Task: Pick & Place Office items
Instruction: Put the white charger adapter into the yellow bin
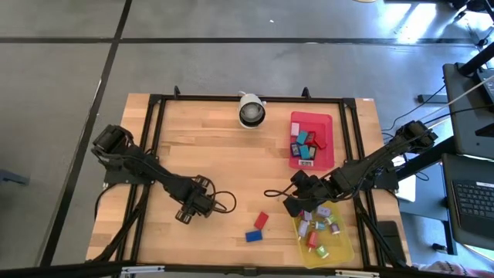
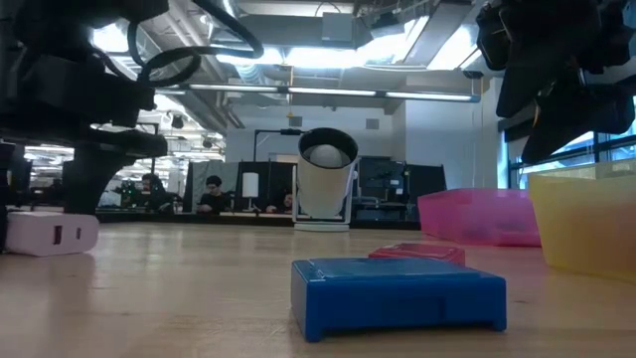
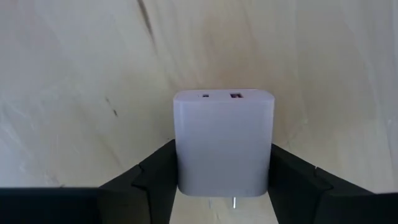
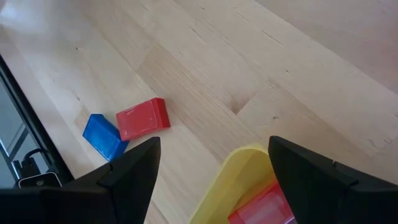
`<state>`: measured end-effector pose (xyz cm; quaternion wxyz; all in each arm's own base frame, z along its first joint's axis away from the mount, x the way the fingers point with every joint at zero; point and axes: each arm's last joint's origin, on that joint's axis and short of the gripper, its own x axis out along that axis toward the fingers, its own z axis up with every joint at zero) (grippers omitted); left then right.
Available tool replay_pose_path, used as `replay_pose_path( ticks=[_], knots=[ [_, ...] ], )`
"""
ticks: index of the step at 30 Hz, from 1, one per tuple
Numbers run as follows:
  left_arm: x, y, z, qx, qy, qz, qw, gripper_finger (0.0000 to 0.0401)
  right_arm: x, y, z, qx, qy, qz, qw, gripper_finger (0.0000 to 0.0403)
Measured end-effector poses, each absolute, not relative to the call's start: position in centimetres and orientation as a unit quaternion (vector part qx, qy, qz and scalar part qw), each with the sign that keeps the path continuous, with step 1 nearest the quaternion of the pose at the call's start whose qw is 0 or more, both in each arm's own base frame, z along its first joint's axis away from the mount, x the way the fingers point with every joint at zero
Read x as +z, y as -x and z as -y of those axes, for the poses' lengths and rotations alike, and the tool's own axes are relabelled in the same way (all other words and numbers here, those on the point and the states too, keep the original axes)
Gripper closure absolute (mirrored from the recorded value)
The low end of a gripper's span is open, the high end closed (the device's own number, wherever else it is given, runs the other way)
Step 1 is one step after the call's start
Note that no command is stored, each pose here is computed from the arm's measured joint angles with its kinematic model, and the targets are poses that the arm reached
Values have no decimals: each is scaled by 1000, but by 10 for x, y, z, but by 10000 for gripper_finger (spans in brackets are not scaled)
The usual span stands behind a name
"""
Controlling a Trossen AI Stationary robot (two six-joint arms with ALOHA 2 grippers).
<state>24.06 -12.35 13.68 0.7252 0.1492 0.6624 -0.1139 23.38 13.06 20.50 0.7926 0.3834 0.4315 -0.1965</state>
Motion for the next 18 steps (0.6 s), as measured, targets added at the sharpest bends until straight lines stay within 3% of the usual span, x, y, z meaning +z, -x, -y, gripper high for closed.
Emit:
replay_pose_path(
  ticks=[10,18],
  knots=[
    [166,-244,123,-21,-62,-617,784,206,207,-237,-132,-185,-396,-418,796,101],
    [236,-275,126,102,-50,-465,878,196,223,-263,-121,-165,-456,-300,821,101]
  ],
)
